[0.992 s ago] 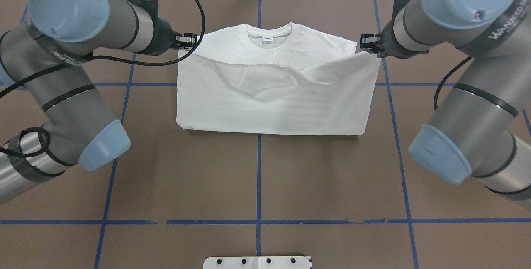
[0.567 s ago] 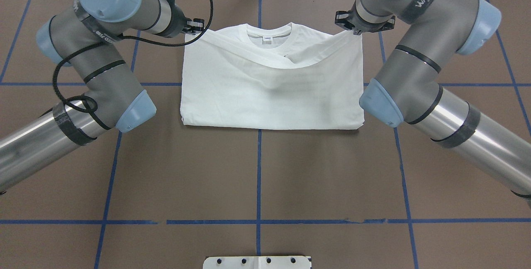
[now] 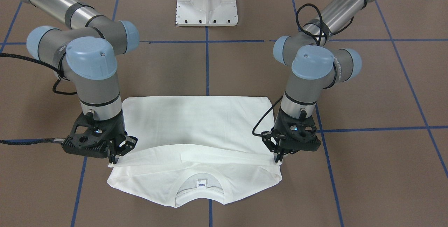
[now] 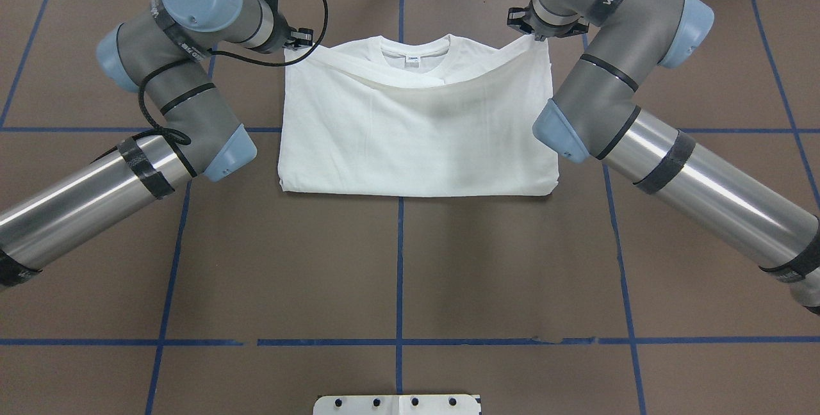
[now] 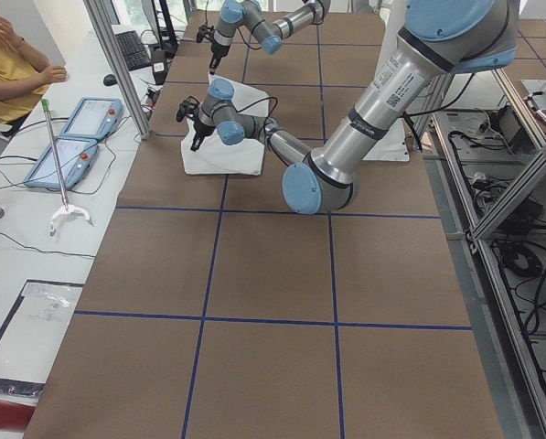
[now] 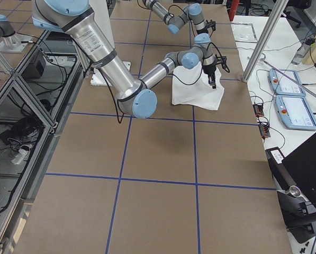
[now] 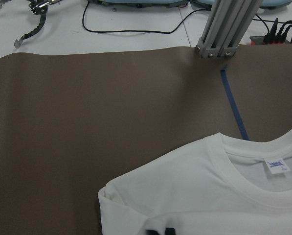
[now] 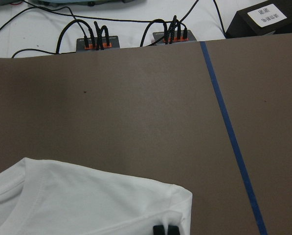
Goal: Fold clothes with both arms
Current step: 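Open both grippers and raise them off the folded shirt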
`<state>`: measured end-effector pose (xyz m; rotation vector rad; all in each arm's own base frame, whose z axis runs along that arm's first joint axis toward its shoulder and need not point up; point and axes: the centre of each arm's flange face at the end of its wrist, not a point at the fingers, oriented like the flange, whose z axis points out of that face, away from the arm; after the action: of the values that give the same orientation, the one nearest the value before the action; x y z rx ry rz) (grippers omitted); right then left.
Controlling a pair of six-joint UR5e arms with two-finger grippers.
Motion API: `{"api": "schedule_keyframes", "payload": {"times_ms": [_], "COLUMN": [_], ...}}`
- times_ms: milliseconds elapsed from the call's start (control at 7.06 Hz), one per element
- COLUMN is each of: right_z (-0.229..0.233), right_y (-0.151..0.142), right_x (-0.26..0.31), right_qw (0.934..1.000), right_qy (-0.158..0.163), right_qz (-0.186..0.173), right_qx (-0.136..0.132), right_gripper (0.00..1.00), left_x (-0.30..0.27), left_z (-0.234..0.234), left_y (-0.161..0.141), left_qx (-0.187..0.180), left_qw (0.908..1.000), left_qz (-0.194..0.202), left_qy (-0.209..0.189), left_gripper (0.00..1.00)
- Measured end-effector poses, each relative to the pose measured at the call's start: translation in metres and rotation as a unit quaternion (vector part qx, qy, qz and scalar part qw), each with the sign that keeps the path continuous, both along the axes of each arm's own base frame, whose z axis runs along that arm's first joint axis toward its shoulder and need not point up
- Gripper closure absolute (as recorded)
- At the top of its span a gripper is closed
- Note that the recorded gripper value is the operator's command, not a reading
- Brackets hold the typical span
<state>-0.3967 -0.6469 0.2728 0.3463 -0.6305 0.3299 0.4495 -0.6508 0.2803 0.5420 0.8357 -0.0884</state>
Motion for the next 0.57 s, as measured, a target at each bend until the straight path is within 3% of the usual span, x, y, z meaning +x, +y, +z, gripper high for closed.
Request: {"api": "schedule_keyframes", "payload": {"times_ms": [142,283,567], "right_z": [0.0064,0.0105,0.009], "right_y": [-0.0044,-0.0066,-0.0077], "right_x": [0.0002,-0.001,-0.0027], "right_qw": [1.0,0.9999,0.9999], "right_qy": [0.006,0.01,0.002], "right_qz": [0.004,0.007,0.011], "right_qx": [-0.001,-0.003,0.002], "right_gripper": [0.22,0.01,0.0], "left_x": [0.0025,0.0035,-0.0009], "left_z": [0.01,0.0138,0.0118], "left_y": [-0.004,-0.0051,0.0013], "left_qx": [0.002,0.004,0.021], "left_qw": [1.0,1.0,0.9998], "left_qz": [-0.002,-0.002,0.006], "left_qy": [-0.006,-0.007,0.001], "left_gripper": [0.58,0.01,0.0]}}
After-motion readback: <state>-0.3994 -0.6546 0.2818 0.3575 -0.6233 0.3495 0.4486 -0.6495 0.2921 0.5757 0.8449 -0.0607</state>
